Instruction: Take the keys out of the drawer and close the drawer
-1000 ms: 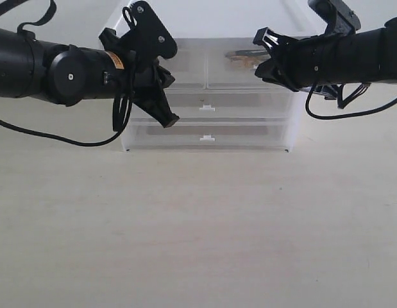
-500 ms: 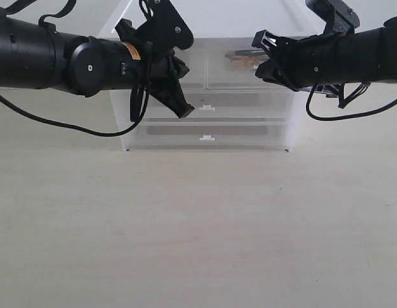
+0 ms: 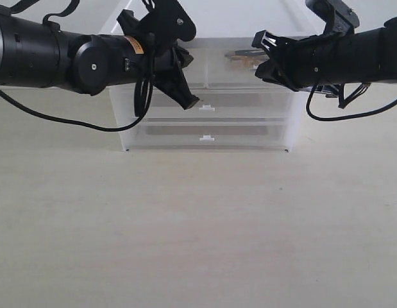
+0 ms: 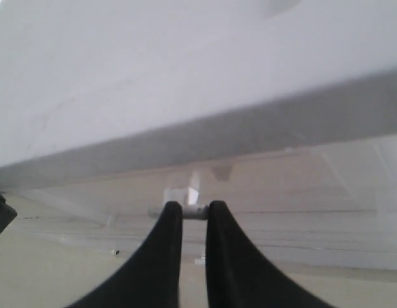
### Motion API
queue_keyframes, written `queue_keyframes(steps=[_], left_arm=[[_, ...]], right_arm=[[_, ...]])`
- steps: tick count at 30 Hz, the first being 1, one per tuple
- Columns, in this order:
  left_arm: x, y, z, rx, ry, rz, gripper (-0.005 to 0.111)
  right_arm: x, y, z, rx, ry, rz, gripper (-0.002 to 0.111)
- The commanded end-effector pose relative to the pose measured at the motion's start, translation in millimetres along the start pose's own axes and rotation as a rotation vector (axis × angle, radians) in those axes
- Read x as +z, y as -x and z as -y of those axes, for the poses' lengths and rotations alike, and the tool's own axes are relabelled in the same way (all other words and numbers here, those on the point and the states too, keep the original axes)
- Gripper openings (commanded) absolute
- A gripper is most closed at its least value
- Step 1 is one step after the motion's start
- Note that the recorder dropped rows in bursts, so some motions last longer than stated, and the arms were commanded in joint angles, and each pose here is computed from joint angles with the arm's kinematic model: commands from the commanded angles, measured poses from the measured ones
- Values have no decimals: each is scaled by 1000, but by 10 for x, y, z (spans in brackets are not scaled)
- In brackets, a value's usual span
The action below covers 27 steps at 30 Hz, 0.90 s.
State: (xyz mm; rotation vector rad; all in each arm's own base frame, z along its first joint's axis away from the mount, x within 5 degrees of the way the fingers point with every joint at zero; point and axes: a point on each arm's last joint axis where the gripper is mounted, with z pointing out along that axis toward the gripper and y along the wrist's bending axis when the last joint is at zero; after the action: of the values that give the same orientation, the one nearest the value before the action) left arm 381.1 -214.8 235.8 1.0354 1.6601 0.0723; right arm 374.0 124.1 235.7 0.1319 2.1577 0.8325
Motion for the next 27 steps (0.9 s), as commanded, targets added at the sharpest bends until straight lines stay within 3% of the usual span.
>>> queue_keyframes(steps=[1,15,21,27], left_arm=[[-3,62,-25,-8,26,38,4],[-3,56,-20,-8,21,32,4],[-3,51,-16,-8,17,26,4],[-3,51,-16,-8,17,26,4]], right_arm=[[-14,-46,-116,-42,82,-52,0],[-254,28,-307,-85,120,-61,0],[-364,-111,-257,-155,61,-115,0],[-626,-304,-94,-351,-82,-55,0]])
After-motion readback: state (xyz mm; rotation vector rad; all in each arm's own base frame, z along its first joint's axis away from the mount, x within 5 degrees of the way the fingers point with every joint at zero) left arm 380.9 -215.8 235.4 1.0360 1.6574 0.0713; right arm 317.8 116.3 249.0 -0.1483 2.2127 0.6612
